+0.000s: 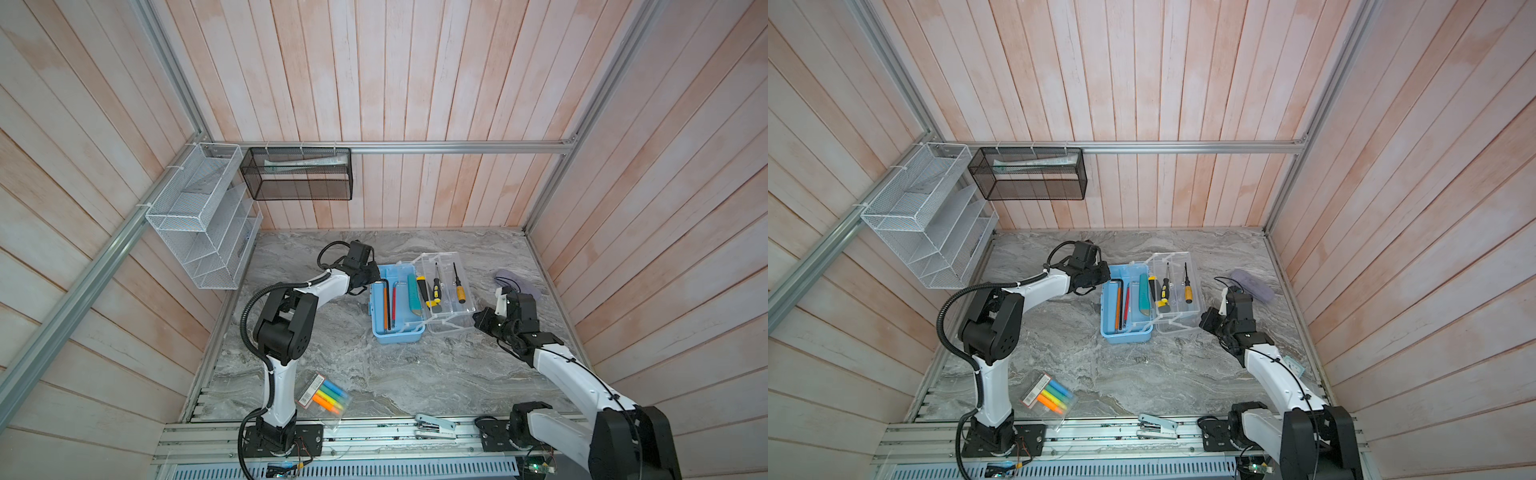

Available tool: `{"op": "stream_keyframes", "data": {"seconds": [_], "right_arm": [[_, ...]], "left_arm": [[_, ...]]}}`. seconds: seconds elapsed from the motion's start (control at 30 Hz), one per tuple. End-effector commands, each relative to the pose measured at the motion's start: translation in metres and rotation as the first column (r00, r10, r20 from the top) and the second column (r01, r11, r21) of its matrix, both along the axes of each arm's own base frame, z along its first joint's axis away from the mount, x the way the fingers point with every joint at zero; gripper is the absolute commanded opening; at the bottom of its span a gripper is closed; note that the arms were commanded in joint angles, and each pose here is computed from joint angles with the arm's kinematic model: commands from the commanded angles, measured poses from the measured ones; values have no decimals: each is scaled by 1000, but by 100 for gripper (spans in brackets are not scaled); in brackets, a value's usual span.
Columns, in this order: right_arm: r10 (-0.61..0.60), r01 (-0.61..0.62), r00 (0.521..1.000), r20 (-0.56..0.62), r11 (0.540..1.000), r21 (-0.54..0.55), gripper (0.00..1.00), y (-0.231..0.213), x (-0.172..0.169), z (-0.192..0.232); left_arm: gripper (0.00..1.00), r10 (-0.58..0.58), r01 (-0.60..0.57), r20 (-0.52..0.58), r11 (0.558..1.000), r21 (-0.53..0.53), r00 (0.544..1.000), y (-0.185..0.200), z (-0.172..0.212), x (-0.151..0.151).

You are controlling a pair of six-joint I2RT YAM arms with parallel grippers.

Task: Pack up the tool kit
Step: 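Swing the clear lid over onto the blue box with the right gripper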

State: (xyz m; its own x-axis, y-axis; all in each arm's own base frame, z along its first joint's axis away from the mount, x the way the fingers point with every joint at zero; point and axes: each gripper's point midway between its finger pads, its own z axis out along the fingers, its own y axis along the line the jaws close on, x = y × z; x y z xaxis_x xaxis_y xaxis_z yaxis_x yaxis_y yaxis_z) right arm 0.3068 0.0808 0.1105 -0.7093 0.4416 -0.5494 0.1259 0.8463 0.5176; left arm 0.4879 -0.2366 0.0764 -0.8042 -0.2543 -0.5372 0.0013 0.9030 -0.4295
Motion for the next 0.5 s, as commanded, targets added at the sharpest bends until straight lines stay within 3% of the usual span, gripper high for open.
{"op": "stream_keyframes", "data": {"seconds": [0.0,0.23,0.47], "right_arm": [[24,-13,971,238,999,-46,0,16,28,77],[89,-47,947,307,989,-143,0,48,25,111],[268,-178,899,346,946,-270,0,117,10,138]], "left_arm": [[0,-112,113,19,990,-84,994,-43,10,-9],[0,-141,145,42,985,-96,989,-58,19,-12],[0,-151,157,60,983,-94,987,-64,26,-8]]}}
